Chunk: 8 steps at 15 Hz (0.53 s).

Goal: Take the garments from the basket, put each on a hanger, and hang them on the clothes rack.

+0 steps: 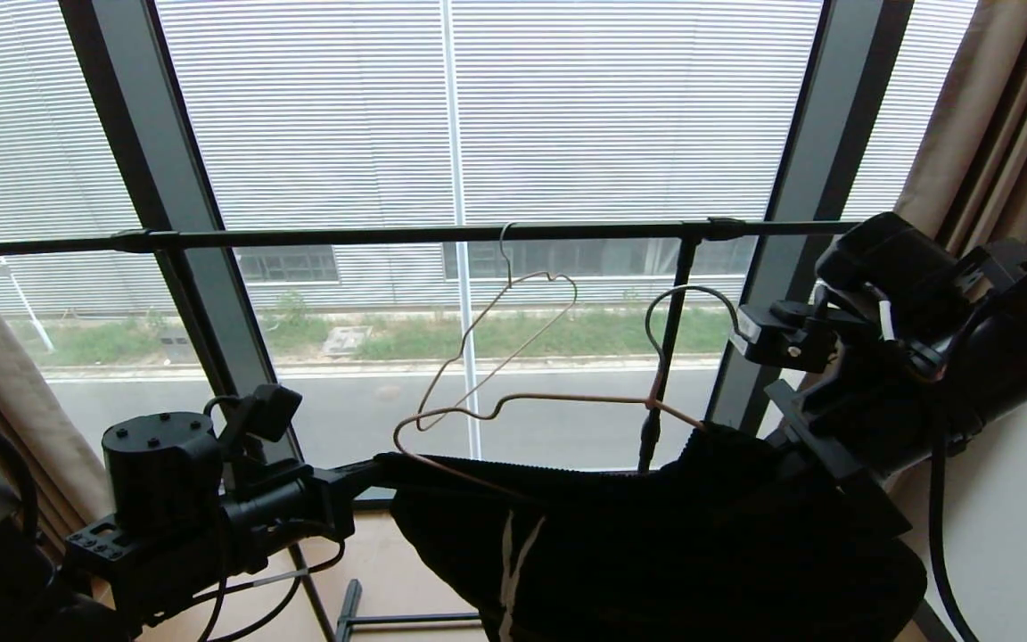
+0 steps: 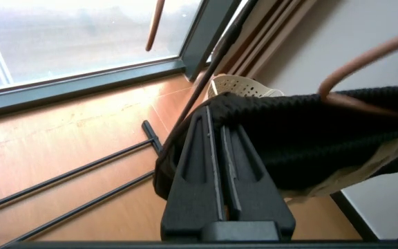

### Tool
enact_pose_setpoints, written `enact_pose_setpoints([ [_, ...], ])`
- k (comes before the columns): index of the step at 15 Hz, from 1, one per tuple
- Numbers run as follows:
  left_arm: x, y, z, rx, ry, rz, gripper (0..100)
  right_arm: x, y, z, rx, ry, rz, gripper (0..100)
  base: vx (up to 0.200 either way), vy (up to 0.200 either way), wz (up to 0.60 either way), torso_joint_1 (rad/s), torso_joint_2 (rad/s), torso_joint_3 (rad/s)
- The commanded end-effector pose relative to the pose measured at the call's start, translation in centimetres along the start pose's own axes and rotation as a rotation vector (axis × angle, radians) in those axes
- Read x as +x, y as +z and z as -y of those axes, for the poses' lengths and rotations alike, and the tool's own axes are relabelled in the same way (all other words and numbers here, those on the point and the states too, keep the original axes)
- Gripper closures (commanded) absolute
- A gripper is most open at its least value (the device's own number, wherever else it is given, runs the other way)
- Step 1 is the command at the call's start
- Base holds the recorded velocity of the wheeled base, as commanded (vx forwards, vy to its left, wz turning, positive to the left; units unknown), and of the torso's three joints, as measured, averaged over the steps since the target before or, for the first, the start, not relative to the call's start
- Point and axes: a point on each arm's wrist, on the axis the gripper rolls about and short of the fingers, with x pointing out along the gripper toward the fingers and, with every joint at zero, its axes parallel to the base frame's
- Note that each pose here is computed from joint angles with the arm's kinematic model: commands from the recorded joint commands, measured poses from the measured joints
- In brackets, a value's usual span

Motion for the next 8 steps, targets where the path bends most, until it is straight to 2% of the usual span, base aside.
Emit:
enact_pose_setpoints([
  [1,0.1,-0.1,-0.1,-0.001,0.002,-0.003,100,0.4,-0.3,0.1,0.014,0.012,-0.015,100,0.0,0.0,0.0,0.0,0.0,0.0],
  [8,-0.1,0.0,0.0,0.015,0.003,-0.001,100,2.7,-1.8,1.5,0.037,-0.009,-0.073,100,0.0,0.0,0.0,0.0,0.0,0.0],
])
